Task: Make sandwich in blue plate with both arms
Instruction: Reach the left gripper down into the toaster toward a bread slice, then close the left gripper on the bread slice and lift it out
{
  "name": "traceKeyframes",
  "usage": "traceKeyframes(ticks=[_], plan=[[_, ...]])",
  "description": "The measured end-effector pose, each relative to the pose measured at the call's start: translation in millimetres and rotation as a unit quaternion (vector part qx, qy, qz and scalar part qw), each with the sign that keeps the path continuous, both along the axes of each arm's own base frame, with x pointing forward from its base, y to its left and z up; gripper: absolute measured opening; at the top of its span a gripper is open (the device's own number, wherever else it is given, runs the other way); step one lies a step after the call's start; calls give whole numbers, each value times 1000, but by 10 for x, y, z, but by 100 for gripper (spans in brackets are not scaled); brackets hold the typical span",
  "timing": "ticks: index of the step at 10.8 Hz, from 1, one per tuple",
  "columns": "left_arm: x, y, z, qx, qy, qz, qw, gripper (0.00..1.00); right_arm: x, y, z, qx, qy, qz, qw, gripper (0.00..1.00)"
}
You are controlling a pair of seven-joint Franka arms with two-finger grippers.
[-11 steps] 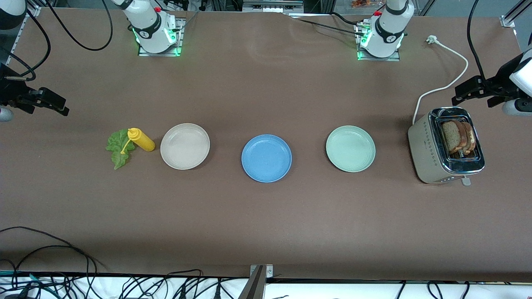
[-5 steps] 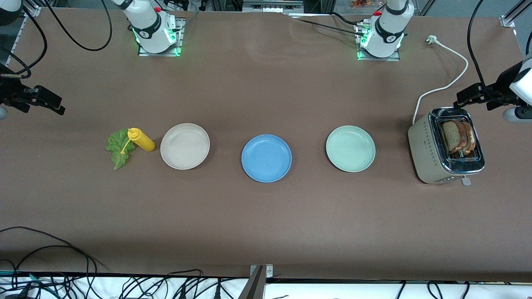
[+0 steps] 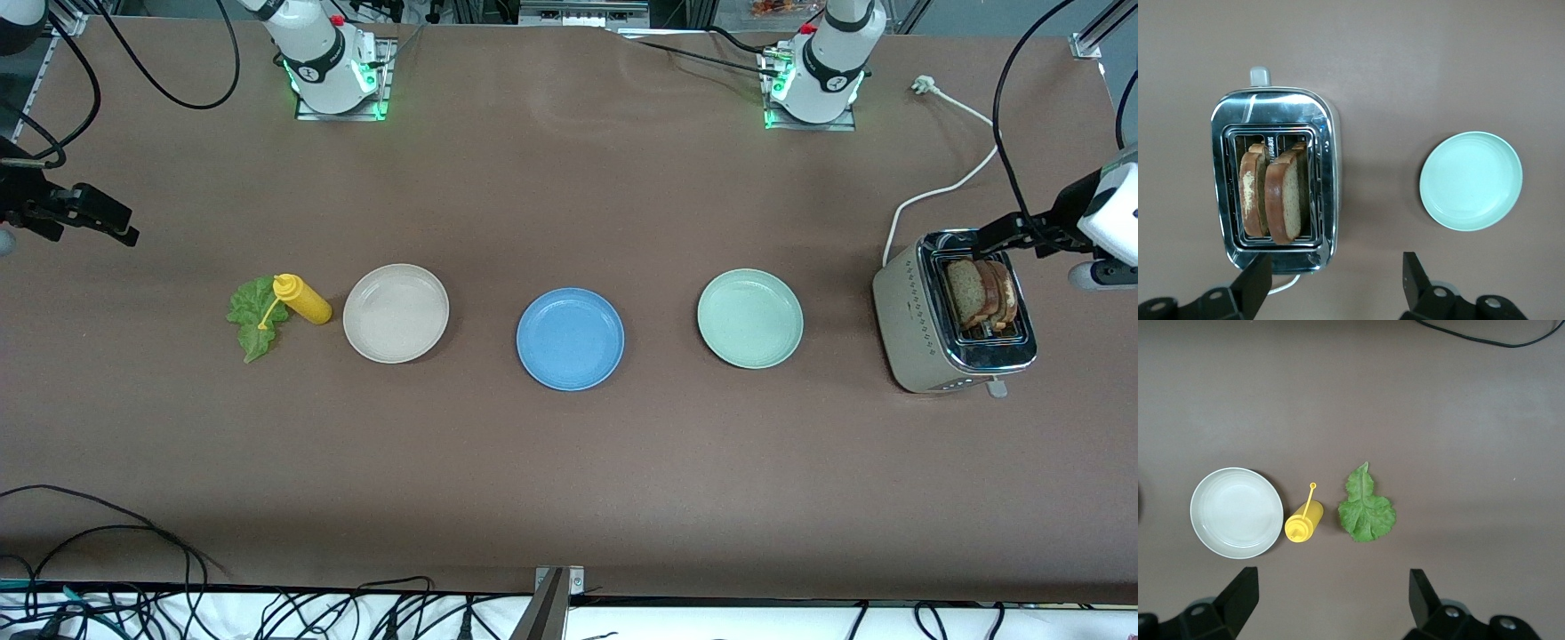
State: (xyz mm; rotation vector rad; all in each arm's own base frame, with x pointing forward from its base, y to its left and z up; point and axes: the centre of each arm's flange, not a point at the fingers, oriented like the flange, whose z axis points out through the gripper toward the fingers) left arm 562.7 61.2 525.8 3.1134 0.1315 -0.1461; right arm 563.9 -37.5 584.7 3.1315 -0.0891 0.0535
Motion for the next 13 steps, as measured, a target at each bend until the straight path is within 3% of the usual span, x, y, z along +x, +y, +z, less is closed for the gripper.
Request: traceKeyframes(ticks=[6,13], plan=[[100,276,-678,4,34,22,999,67,10,1,-18,0,1,0,1000,100],[247,519,-1169,10,42,13,999,64,10,-1,-15,0,1,0,1000,100]])
